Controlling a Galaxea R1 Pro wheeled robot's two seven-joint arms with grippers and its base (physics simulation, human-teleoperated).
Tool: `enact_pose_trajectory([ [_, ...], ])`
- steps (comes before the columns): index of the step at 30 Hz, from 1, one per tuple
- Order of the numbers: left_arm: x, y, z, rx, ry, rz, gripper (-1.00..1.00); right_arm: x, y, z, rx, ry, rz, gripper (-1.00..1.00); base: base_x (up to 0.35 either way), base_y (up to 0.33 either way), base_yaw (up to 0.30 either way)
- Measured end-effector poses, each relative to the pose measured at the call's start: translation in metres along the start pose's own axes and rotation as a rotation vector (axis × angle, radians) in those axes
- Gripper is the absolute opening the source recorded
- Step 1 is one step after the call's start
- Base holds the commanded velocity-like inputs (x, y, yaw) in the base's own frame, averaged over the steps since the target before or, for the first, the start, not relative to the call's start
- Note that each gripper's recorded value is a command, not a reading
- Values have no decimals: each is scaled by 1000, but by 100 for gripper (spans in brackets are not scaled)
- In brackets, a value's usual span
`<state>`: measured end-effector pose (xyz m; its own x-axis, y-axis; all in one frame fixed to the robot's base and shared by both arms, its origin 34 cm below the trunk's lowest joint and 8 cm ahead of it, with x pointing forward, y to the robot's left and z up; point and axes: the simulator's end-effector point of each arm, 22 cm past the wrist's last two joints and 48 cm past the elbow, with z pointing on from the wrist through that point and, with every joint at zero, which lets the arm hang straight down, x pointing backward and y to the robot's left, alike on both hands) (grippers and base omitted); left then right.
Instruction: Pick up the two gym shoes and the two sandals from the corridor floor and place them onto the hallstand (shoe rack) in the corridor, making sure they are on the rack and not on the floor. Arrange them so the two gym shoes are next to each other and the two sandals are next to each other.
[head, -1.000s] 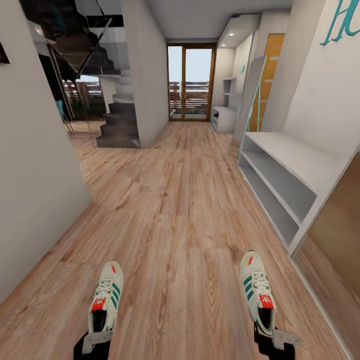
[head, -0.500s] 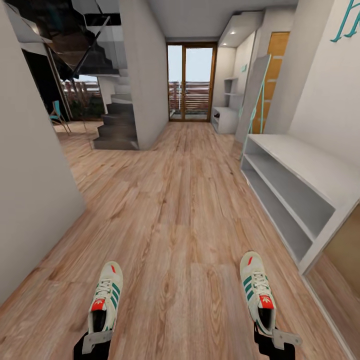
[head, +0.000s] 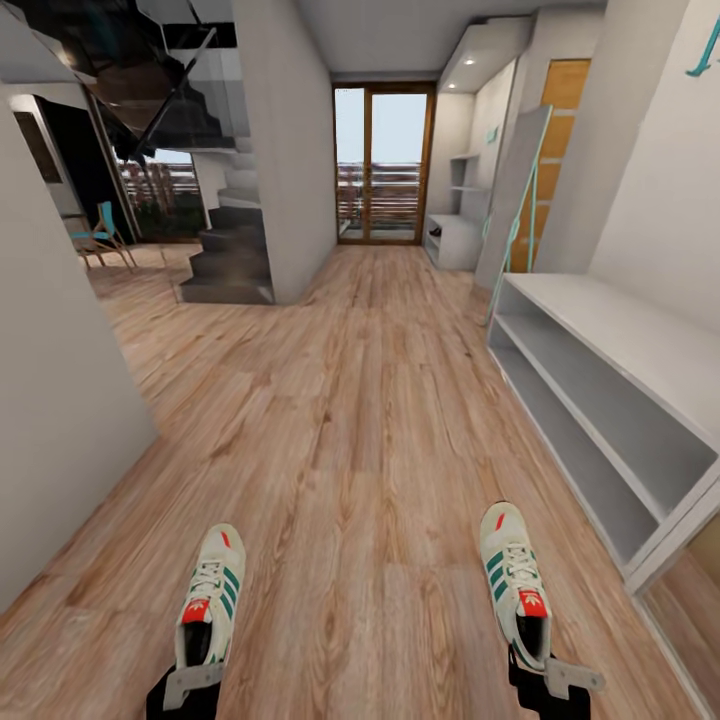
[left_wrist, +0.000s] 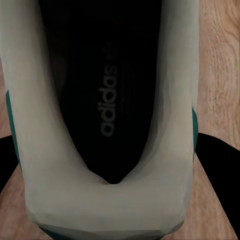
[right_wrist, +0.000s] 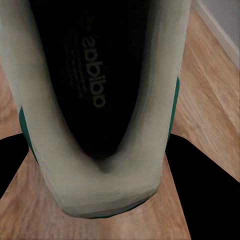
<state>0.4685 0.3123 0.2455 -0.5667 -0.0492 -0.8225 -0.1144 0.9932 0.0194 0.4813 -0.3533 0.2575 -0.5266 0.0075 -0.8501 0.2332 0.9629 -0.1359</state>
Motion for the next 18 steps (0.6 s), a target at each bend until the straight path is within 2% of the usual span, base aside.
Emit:
enact_pose_trajectory([
  [18,5,1,-3,-1,7,1,-100,1,2,0,-3,1,-1,-100,340,0,0],
])
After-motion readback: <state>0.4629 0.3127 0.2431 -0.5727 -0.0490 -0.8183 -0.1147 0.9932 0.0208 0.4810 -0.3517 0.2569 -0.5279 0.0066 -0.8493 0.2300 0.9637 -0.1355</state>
